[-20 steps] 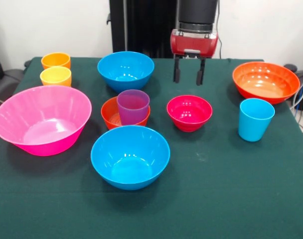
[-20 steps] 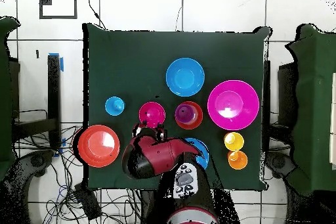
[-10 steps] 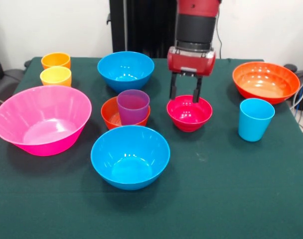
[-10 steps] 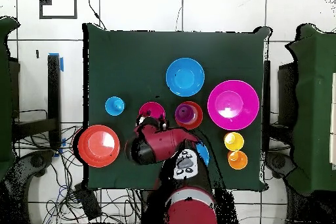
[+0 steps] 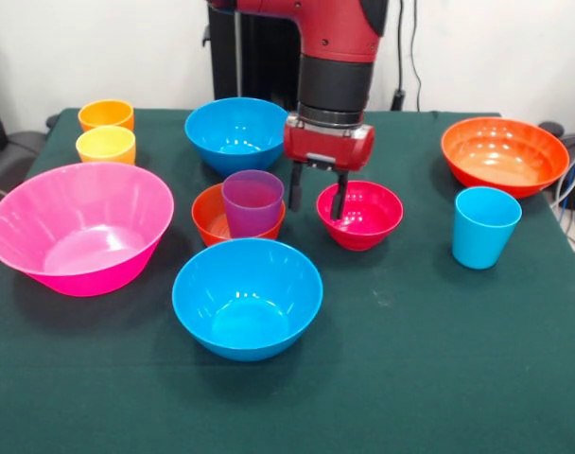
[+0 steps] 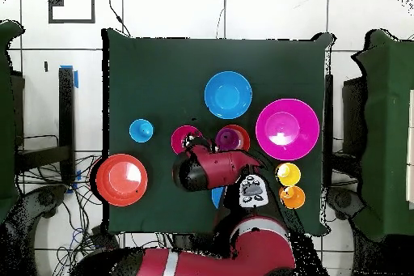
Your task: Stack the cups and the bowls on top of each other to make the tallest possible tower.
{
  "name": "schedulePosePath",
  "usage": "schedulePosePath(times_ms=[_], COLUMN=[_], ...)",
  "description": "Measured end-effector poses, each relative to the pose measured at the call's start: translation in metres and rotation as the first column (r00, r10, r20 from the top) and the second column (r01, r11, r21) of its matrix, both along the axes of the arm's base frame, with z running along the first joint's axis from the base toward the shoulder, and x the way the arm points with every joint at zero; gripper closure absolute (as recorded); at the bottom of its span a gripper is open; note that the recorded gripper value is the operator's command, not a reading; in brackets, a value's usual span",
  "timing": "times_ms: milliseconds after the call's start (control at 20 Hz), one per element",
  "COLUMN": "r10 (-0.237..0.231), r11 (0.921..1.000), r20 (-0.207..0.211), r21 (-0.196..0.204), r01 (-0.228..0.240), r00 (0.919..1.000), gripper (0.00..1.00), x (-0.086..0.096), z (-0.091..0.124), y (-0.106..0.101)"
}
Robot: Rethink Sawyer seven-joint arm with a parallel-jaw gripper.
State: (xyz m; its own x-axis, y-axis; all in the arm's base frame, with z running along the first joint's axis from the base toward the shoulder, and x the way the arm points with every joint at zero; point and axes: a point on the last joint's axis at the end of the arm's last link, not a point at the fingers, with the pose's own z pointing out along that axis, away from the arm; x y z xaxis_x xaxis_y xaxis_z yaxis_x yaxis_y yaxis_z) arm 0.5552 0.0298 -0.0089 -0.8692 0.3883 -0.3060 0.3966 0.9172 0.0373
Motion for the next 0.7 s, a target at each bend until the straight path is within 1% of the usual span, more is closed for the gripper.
schedulePosePath(times_ms=[100,450,700], r10=[-0.004,-0.004,-0.001], r11=[1.0000,1.0000,1.0000], r20=[-0.001,-0.012,-0.017], r21=[-0.001,-0.004,0.000], r01=[0.004,0.004,0.001], r00=[1.0000,0.9999,0.9999], gripper=[0.00,0.00,0.00], x=[0.0019,0.0057,0.0090], z=[-0.0014,-0.0033,-0.0090], y=[-0.0025,-0.0023,0.0004])
